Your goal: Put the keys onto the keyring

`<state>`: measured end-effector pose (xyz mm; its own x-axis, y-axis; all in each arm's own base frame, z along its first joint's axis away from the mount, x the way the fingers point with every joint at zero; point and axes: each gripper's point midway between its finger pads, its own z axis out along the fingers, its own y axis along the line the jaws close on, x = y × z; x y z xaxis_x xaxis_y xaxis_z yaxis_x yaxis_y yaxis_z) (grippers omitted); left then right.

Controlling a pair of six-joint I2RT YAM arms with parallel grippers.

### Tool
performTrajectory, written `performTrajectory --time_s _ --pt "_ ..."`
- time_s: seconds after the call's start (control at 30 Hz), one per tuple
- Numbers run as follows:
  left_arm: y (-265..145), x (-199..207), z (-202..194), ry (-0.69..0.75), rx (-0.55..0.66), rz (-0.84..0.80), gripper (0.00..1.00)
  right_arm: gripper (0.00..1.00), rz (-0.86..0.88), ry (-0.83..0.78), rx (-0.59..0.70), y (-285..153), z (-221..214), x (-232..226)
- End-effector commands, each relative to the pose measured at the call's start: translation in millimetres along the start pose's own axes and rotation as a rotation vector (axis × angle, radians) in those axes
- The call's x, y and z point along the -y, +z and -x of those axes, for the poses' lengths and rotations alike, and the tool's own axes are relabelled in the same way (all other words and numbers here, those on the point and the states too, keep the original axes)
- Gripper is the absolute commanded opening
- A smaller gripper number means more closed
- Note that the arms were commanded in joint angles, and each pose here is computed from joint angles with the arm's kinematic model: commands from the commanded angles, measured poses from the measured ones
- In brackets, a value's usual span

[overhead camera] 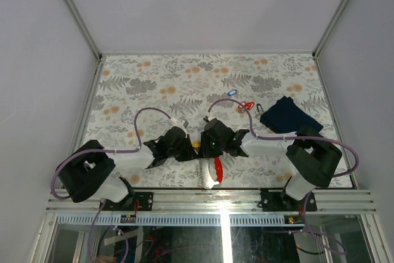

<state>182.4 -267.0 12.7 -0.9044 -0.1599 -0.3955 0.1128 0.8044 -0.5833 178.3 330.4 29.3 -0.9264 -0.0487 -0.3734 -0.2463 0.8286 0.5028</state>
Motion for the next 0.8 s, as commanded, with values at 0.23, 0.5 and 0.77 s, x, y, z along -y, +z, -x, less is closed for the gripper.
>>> performTrajectory --time_s 0.23,0.5,0.77 --pt "-1 -39 -24 0.02 -0.064 0.138 0.0 0.31 0.022 0.013 0.058 -5 12 -4" --pt "-1 -39 -24 0.019 -0.065 0.139 0.0 0.32 -0.024 0.022 0.101 -14 16 6" --pt "0 -38 -24 0.019 -0.068 0.137 0.0 0.32 -0.023 0.03 0.103 -12 16 6"
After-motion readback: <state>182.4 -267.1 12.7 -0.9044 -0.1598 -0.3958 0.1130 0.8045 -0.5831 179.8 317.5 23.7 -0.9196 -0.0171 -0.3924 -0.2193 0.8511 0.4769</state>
